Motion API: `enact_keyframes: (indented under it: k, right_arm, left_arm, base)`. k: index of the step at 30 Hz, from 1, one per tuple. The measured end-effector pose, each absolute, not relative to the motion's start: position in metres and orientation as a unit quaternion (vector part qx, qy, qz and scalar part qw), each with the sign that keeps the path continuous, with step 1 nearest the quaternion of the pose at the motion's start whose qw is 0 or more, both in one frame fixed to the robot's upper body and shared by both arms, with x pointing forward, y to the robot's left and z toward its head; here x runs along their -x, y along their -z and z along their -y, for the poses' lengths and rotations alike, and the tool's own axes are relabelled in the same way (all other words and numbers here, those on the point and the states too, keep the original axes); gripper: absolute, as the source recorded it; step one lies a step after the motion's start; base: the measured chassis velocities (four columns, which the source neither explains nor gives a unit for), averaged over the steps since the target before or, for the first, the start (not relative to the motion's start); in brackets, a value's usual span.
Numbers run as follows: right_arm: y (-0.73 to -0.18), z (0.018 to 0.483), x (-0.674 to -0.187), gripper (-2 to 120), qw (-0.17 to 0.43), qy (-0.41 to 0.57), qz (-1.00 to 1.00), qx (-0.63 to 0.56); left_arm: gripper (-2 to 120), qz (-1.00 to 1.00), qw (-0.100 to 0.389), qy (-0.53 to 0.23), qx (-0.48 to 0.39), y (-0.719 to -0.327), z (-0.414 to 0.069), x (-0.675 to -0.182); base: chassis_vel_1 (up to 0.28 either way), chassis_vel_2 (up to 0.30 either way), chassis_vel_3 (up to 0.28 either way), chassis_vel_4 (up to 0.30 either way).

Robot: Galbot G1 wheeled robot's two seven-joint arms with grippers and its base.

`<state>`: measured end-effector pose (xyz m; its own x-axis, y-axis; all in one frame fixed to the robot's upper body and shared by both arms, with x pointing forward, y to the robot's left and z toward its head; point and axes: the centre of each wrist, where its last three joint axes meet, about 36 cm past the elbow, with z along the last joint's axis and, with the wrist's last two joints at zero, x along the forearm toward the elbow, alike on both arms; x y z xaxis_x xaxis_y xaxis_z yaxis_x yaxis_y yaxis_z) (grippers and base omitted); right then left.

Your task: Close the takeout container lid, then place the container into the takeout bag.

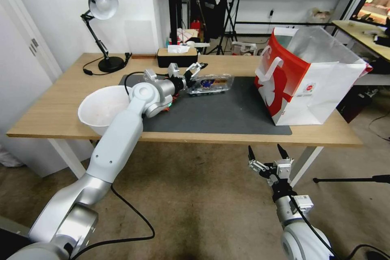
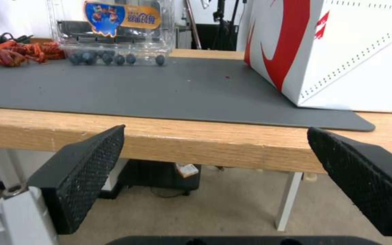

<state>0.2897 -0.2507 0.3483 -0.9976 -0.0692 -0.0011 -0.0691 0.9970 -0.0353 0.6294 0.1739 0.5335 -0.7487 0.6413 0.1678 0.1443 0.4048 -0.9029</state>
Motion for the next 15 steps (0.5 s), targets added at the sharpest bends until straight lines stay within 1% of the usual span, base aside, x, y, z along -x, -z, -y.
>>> enact_keyframes:
  k: [10, 13, 15]
  right_arm:
    - [-0.349, 0.249, -0.289, 100, 0.002, 0.016, -0.999, 0.033]
    - [-0.348, 0.248, -0.288, 100, 0.002, 0.015, -0.999, 0.032]
    - [-0.348, 0.248, -0.288, 100, 0.002, 0.015, -0.999, 0.032]
  left_arm:
    - [100, 0.817, 0.237, -0.475, 0.226, -0.532, -0.161, -0.65]
    - [100, 0.842, 0.211, -0.443, 0.224, -0.522, -0.151, -0.657]
    - [100, 0.85, 0.205, -0.43, 0.226, -0.517, -0.15, -0.658]
  base:
    - [0.0, 0.0, 0.0, 0.0]
    - [0.0, 0.0, 0.0, 0.0]
    - [0.0, 0.0, 0.0, 0.0]
